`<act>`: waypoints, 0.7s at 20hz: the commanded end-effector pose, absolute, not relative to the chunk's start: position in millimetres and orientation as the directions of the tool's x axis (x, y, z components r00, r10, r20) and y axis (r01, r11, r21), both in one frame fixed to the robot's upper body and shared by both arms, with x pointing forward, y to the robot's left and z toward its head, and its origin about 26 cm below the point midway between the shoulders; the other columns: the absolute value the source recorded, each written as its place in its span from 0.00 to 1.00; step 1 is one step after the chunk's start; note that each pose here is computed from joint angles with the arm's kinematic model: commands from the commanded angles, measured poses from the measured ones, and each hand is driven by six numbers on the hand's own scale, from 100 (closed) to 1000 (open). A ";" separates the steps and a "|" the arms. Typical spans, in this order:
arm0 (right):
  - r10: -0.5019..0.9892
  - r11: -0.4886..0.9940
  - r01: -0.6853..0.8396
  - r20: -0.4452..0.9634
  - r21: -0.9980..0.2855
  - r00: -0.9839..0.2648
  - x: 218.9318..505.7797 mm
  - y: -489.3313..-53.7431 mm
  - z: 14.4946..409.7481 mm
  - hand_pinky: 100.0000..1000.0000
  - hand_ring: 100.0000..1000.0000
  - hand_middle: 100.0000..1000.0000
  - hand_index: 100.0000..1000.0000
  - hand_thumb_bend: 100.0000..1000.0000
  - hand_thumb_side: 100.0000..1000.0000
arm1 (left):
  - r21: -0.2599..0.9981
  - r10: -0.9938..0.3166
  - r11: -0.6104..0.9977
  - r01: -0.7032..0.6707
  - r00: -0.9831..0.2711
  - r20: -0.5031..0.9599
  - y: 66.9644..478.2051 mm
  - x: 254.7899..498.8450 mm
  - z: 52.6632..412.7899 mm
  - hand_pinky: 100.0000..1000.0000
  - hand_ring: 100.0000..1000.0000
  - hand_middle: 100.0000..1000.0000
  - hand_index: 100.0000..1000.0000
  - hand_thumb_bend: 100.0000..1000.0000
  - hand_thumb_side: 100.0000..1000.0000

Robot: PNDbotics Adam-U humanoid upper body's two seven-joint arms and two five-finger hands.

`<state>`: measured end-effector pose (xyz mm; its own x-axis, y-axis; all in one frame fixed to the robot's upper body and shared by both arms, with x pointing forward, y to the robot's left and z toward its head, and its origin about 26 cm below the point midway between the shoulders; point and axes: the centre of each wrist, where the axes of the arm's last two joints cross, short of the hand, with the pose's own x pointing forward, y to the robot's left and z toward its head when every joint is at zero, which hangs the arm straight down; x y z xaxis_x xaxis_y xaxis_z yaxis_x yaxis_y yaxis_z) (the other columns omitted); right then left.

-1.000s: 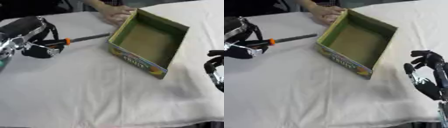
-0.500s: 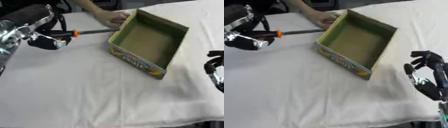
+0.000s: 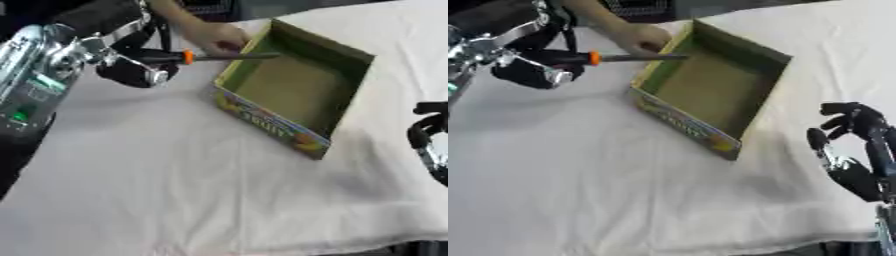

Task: Pick up objects on the table and place them in the box.

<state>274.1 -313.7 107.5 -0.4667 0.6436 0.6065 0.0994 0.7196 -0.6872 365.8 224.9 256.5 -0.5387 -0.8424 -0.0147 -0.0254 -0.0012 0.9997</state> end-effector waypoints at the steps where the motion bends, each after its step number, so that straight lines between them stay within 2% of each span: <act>1: 0.644 0.714 0.106 0.591 -0.692 -0.486 271.8 -313.1 113.7 0.46 0.54 0.63 0.76 0.36 0.64 | 0.999 -0.829 -0.015 -0.038 -0.559 -0.034 213.4 372.6 259.9 0.00 0.03 0.10 0.19 0.00 0.18; 14: 0.637 0.718 0.091 0.598 -0.691 -0.487 271.5 -311.5 111.2 0.46 0.54 0.63 0.76 0.36 0.64 | 0.999 -0.784 0.040 -0.014 -0.620 0.022 144.9 405.7 240.5 0.00 0.03 0.10 0.19 0.00 0.20</act>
<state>272.7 -312.7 105.0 -0.4679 0.6401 0.6094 0.0847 0.7189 -0.6900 404.8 150.9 231.9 -0.6147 -0.7880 0.0356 0.0189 0.0305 0.9994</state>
